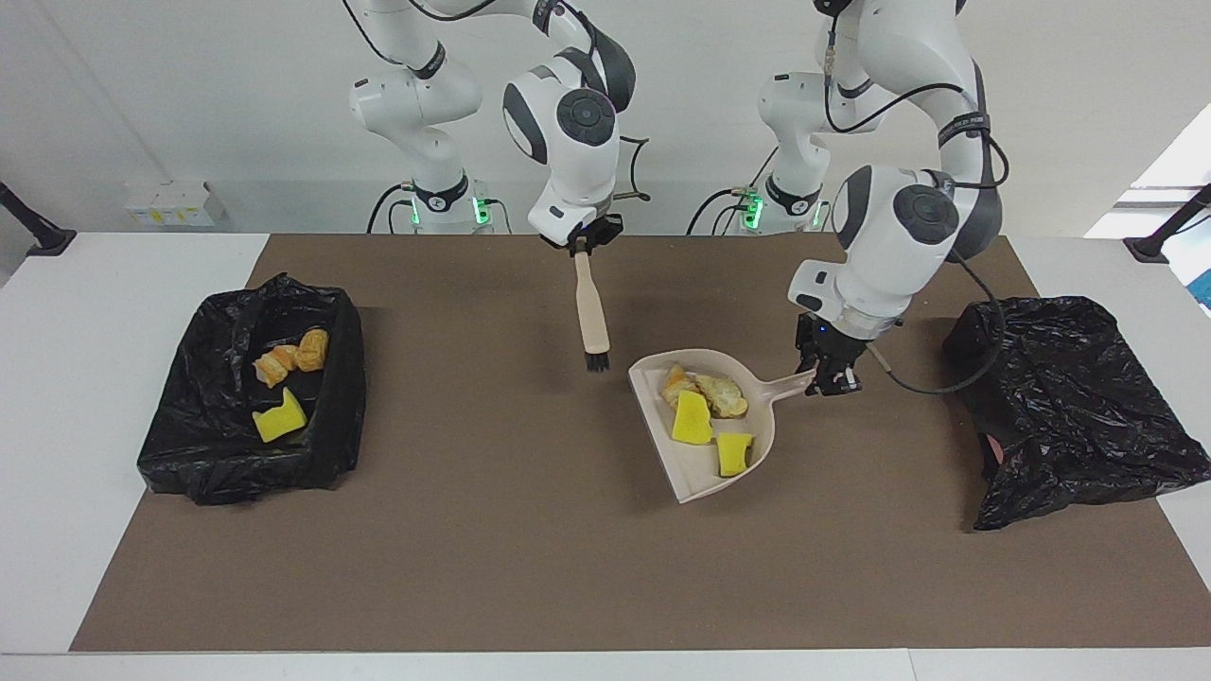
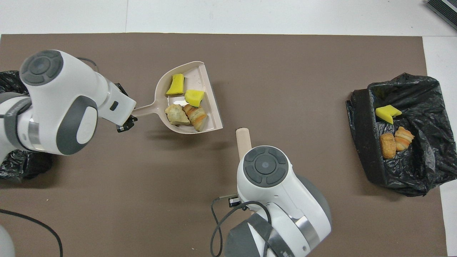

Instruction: Sweep and dump trash in bin

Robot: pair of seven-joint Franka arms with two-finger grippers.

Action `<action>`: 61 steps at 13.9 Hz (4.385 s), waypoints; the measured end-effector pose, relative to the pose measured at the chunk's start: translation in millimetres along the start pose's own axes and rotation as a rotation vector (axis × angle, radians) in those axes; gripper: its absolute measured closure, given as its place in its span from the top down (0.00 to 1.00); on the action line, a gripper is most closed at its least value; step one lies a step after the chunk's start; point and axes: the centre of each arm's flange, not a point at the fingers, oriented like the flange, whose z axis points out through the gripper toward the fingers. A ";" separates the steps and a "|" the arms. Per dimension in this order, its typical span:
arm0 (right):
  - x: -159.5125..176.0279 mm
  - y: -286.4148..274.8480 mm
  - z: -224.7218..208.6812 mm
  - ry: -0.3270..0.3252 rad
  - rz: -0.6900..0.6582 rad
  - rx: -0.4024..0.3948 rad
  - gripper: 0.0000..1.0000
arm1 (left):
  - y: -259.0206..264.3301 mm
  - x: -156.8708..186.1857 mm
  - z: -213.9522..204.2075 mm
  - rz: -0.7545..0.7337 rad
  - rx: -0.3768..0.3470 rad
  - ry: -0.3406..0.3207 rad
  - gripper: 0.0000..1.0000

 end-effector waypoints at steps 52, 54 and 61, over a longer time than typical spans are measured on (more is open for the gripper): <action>41.5 126.5 -151.5 0.206 0.278 0.357 1.00 | -42.0 -316.4 -166.8 0.169 0.228 -1.000 0.32; 41.5 156.1 -174.2 0.261 0.242 0.261 1.00 | -41.1 -295.2 -156.8 0.136 0.225 -0.897 0.32; 44.3 222.1 -218.9 0.306 0.260 0.042 1.00 | -27.8 -242.6 -118.7 -0.115 0.139 -0.456 0.32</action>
